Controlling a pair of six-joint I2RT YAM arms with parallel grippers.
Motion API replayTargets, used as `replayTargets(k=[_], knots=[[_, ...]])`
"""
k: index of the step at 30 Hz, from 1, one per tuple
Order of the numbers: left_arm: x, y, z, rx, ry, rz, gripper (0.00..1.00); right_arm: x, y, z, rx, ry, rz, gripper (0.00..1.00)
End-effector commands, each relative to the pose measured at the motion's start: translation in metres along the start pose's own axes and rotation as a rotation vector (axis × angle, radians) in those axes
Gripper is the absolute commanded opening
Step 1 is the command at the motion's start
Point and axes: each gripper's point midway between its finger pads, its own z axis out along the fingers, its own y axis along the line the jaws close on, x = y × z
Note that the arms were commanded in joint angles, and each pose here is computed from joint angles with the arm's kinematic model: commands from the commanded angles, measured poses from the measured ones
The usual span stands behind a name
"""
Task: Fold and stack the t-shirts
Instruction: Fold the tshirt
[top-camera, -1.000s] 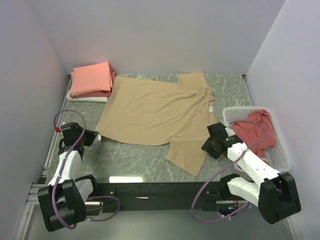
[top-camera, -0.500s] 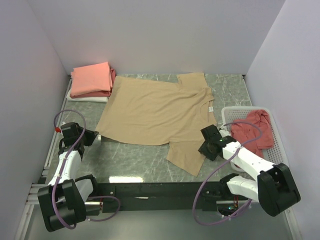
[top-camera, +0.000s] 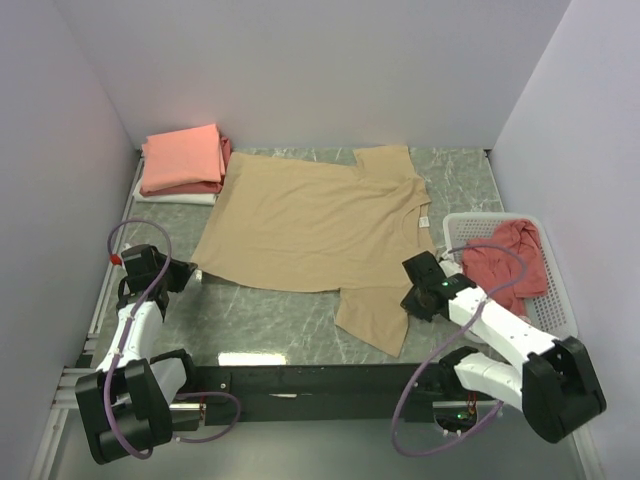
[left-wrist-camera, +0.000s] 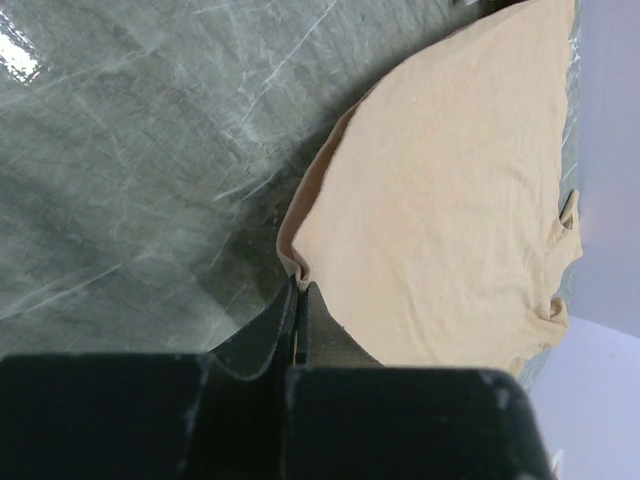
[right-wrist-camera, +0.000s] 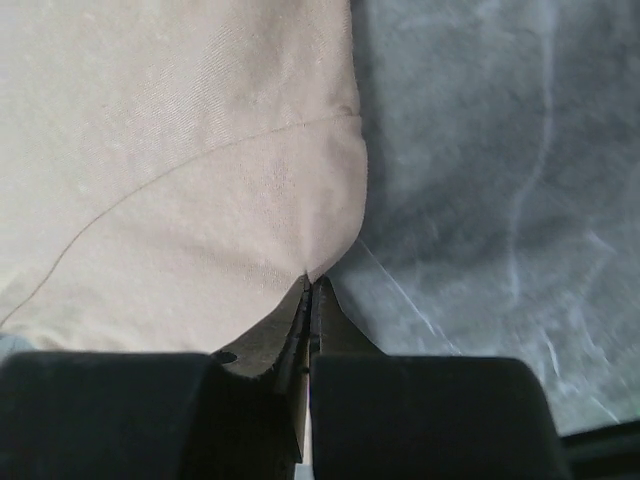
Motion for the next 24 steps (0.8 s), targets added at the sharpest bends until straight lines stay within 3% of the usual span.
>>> replayTargets(k=[1, 13, 19, 24], knots=[[-0.005, -0.005, -0.005, 0.016, -0.027, 0.02, 0.01, 0.002, -0.021, -0.016, 0.037, -0.015, 0.011, 0.0], [-0.011, 0.015, -0.027, -0.087, -0.107, 0.023, 0.01, 0.02, -0.03, -0.052, -0.108, 0.032, 0.042, 0.0], [-0.016, -0.015, -0.023, 0.032, -0.105, 0.007, 0.01, -0.011, 0.0, -0.07, -0.17, -0.048, 0.002, 0.0], [-0.027, -0.049, -0.002, -0.013, -0.109, 0.027, 0.01, -0.06, 0.035, -0.08, -0.119, -0.163, -0.07, 0.0]])
